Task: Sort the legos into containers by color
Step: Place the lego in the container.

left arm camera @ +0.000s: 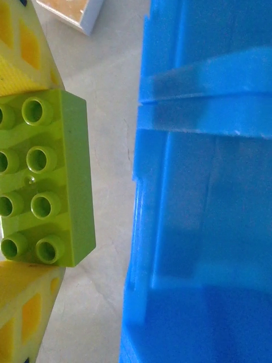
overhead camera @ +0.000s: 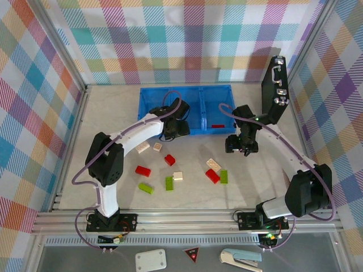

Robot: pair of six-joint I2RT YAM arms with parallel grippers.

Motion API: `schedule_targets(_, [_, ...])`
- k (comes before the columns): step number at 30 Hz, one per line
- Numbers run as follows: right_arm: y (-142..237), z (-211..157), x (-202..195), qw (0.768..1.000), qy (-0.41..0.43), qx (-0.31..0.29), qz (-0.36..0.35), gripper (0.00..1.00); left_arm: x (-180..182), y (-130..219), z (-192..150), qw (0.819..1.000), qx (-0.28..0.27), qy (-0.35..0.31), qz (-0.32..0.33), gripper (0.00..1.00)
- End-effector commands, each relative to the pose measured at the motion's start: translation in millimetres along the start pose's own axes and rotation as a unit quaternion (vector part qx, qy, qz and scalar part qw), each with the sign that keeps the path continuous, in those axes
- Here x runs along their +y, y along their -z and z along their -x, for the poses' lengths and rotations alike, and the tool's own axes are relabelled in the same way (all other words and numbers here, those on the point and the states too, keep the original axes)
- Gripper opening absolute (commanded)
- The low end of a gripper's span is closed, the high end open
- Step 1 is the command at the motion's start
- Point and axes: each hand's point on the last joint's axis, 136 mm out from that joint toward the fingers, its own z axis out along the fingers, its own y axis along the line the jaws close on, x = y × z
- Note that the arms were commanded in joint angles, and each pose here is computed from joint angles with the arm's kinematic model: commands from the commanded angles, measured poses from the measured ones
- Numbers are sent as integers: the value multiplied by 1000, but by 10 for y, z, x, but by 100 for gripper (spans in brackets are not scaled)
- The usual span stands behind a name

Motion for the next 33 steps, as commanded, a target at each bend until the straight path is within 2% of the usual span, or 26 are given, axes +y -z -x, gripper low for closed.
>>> schedule_targets(1, [46,-93,-55,1000,-2,2,-11,73,-58,15,0,999,11,-29,10,61])
schedule_targets(14, [142,-239,-229,999,-10,-7,-43,73,-403,-151,284,997,14,-80,12,61])
schedule_targets(22, [238,-224,-260,999,-12,-27,-45,74,-427,-351,431,990,14,-132,50,61])
schedule_targets(33, [328,-224,-290,998,-8,-37,-50,75,-379,-645,459,989,27,-133,66,61])
